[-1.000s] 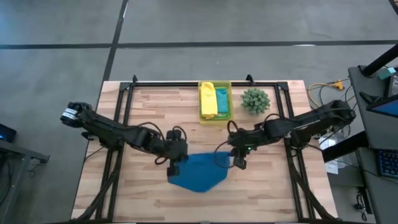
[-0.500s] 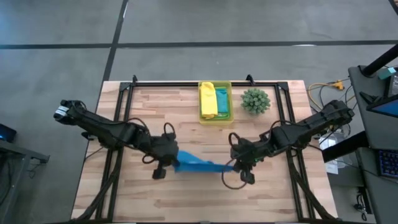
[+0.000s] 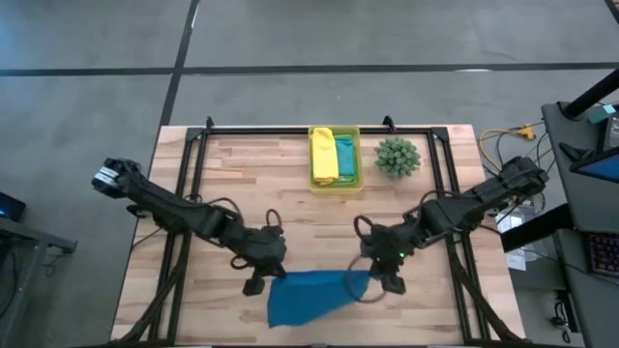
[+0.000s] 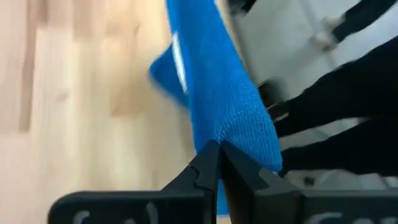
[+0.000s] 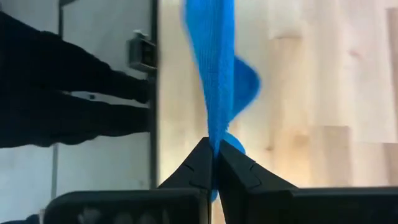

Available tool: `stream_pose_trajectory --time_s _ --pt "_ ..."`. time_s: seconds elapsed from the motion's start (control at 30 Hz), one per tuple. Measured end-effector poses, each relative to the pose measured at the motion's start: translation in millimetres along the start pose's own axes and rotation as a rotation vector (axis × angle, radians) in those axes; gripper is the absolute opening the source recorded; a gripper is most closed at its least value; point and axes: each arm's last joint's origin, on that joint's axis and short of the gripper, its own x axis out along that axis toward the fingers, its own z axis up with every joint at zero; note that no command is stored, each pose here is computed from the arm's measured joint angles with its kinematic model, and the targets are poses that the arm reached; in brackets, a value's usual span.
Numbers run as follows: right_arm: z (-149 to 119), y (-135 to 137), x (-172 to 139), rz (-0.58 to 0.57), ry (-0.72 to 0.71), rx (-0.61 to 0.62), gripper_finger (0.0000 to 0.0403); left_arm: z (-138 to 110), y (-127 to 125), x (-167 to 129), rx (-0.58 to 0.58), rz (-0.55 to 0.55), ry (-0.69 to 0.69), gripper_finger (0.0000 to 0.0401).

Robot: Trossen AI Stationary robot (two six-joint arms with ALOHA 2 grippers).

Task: Fold microfiber towels
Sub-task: Fold the blue microfiber cloth

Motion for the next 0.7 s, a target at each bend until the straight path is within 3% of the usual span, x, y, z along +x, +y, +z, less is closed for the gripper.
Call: stream_pose_trajectory --time_s 0.2,0.3,0.7 --pt "2 -45 24 -0.079 0.050 0.012 0.0008 -33 27 44 -0.040 0.114 0.155 0.0000" --pt "6 -68 36 -0.123 0.077 0.026 0.0008 -44 38 55 -0.062 0.222 0.181 0.0000" --pt "20 -140 85 -0.282 0.156 0.049 0.0008 -76 88 57 -0.114 0.518 0.209 0.0000"
